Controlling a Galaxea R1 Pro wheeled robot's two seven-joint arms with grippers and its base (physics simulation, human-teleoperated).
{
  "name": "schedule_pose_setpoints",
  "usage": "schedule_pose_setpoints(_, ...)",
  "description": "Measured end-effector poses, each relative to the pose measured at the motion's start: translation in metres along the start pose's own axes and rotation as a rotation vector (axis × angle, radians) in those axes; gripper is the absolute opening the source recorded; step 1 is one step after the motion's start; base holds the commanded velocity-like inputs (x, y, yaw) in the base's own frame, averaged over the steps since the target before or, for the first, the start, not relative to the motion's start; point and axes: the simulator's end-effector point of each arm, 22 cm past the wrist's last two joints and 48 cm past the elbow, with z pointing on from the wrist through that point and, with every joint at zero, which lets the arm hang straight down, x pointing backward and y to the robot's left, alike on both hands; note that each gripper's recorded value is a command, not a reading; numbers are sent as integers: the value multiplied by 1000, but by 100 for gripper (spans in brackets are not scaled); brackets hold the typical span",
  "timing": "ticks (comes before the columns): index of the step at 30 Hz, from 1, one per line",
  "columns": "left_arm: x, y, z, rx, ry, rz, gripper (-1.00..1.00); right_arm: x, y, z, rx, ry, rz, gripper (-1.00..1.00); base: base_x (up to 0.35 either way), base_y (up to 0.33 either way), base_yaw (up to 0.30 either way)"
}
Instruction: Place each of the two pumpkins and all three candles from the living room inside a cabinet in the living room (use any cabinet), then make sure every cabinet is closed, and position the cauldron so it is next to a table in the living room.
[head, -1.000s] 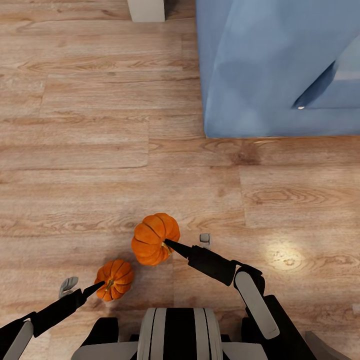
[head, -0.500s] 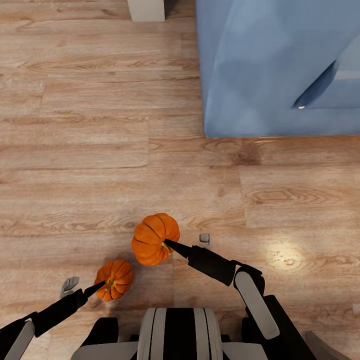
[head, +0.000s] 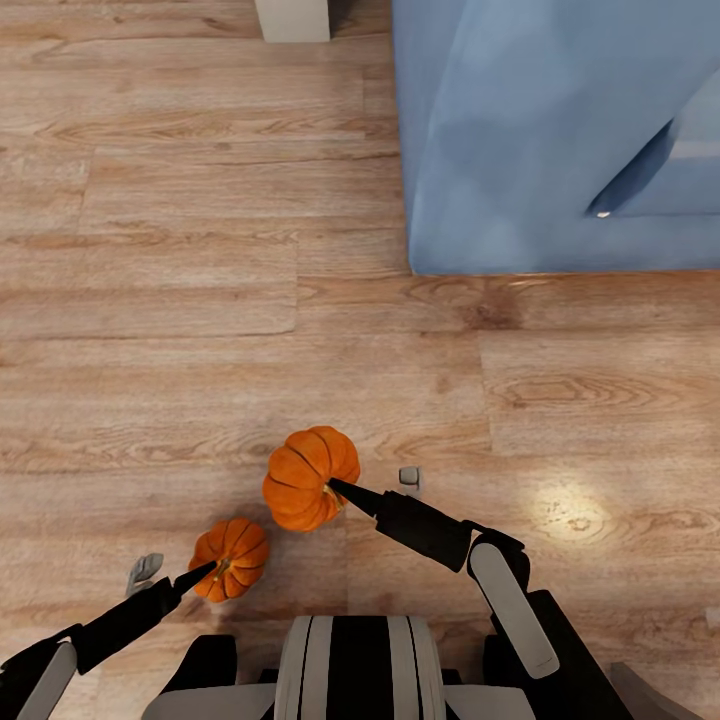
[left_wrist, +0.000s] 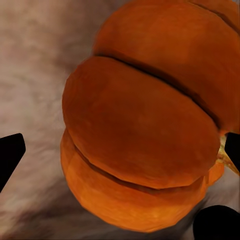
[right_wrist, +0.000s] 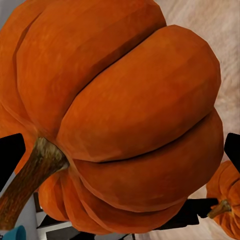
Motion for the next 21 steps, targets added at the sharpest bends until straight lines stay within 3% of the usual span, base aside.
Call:
schedule_pose_setpoints(5,1,-1,1,2,-1,4,100,0,0,0,0,0,0,-100,0,0,0)
schedule_pose_setpoints(6,0,-1,1,3,-6,11,-100,0,0,0,1,0,0,-100,0,0,0)
schedule_pose_setpoints(9,-4,-7,1,31,-21,22,-100,0,0,0,0,0,-1,-100,0,0,0)
schedule_pose_setpoints(21,-4,-6,1,26,-23,25,-100,0,0,0,0,0,0,-100,0,0,0)
